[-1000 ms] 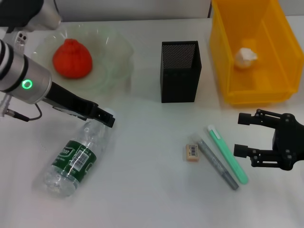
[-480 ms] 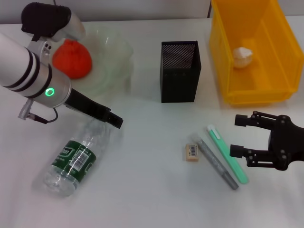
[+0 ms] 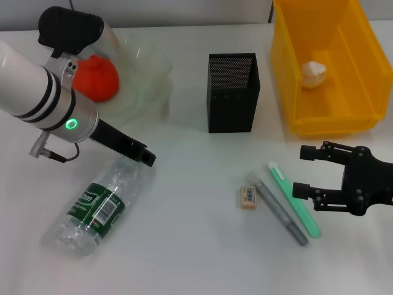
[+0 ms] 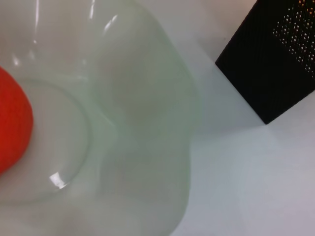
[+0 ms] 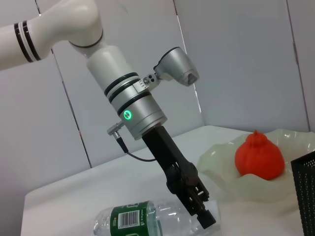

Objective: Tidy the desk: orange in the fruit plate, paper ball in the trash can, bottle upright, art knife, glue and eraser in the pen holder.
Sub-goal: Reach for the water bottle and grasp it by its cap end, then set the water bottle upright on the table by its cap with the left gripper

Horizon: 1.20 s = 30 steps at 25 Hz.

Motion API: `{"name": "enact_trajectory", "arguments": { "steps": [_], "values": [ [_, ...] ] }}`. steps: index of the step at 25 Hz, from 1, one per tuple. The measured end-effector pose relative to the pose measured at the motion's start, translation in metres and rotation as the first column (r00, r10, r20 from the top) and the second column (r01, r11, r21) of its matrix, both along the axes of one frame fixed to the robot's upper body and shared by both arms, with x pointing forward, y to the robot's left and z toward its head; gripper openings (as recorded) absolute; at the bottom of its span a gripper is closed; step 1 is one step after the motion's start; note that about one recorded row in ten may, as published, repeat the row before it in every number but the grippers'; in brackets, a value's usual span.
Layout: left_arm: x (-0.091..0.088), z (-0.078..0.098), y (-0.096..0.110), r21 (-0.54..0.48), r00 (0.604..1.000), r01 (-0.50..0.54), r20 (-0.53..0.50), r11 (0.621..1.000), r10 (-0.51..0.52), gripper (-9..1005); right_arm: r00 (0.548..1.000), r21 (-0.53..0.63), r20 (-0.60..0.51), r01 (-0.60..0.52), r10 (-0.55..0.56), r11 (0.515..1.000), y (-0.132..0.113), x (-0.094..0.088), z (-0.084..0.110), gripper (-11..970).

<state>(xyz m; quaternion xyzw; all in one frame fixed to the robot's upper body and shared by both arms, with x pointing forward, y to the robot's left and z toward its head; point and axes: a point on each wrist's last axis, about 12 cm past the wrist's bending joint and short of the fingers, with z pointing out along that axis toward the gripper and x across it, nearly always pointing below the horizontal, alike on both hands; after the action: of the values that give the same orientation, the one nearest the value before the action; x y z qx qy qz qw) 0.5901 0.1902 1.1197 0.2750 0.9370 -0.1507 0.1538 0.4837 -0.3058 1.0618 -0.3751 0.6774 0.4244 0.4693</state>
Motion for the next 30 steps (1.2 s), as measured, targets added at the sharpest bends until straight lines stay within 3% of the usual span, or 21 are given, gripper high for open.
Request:
{"name": "enact_trajectory", "arguments": {
  "steps": [5, 6, 8, 9, 10, 15, 20, 21, 22, 26, 30],
  "values": [
    [-0.002, 0.002, 0.001, -0.007, 1.0, 0.011, 0.001, 1.0, -0.011, 459, 1.0, 0.002, 0.001, 0.004, -0.004, 1.0, 0.0, 0.0, 0.0, 820],
    [-0.008, 0.008, 0.003, -0.085, 0.999, 0.053, -0.001, 0.995, -0.054, 456, 1.0, 0.004, 0.001, 0.005, -0.005, 1.0, 0.0, 0.0, 0.0, 820],
    [-0.012, 0.012, 0.005, -0.135, 0.997, 0.072, 0.001, 0.988, -0.073, 449, 1.0, 0.004, 0.001, 0.005, -0.005, 1.0, 0.001, 0.0, 0.0, 820],
    [-0.017, 0.02, 0.015, -0.256, 0.996, 0.084, 0.019, 0.963, -0.082, 446, 1.0, 0.011, -0.002, 0.006, -0.006, 1.0, 0.002, -0.001, -0.001, 820],
    [-0.017, 0.02, 0.015, -0.256, 0.996, 0.084, 0.019, 0.963, -0.082, 447, 1.0, 0.011, -0.002, 0.006, -0.006, 1.0, 0.002, -0.001, -0.001, 820],
    [-0.026, 0.028, 0.055, -0.459, 0.992, 0.104, 0.109, 0.883, -0.06, 453, 0.999, 0.042, -0.031, 0.015, -0.014, 0.999, 0.007, -0.003, -0.003, 820],
    [-0.042, 0.02, 0.094, -0.623, 0.979, 0.127, 0.203, 0.771, 0.003, 459, 0.996, 0.068, -0.085, 0.028, -0.022, 0.997, 0.009, 0.002, -0.001, 820],
    [-0.05, 0.015, 0.106, -0.674, 0.965, 0.15, 0.259, 0.723, 0.041, 460, 0.995, 0.074, -0.093, 0.03, -0.023, 0.997, 0.01, 0.002, -0.001, 820],
    [-0.05, 0.015, 0.106, -0.674, 0.965, 0.15, 0.259, 0.723, 0.041, 461, 0.995, 0.081, -0.099, 0.034, -0.026, 0.996, 0.011, 0.003, 0.0, 820],
    [-0.062, 0.004, 0.12, -0.728, 0.92, 0.219, 0.375, 0.649, 0.11, 466, 0.991, 0.129, -0.112, 0.087, -0.073, 0.988, 0.008, 0.009, 0.005, 820],
    [-0.073, -0.007, 0.125, -0.746, 0.842, 0.3, 0.501, 0.595, 0.203, 471, 0.989, 0.158, -0.112, 0.11, -0.093, 0.981, 0.005, 0.012, 0.01, 820]
  ]
}}
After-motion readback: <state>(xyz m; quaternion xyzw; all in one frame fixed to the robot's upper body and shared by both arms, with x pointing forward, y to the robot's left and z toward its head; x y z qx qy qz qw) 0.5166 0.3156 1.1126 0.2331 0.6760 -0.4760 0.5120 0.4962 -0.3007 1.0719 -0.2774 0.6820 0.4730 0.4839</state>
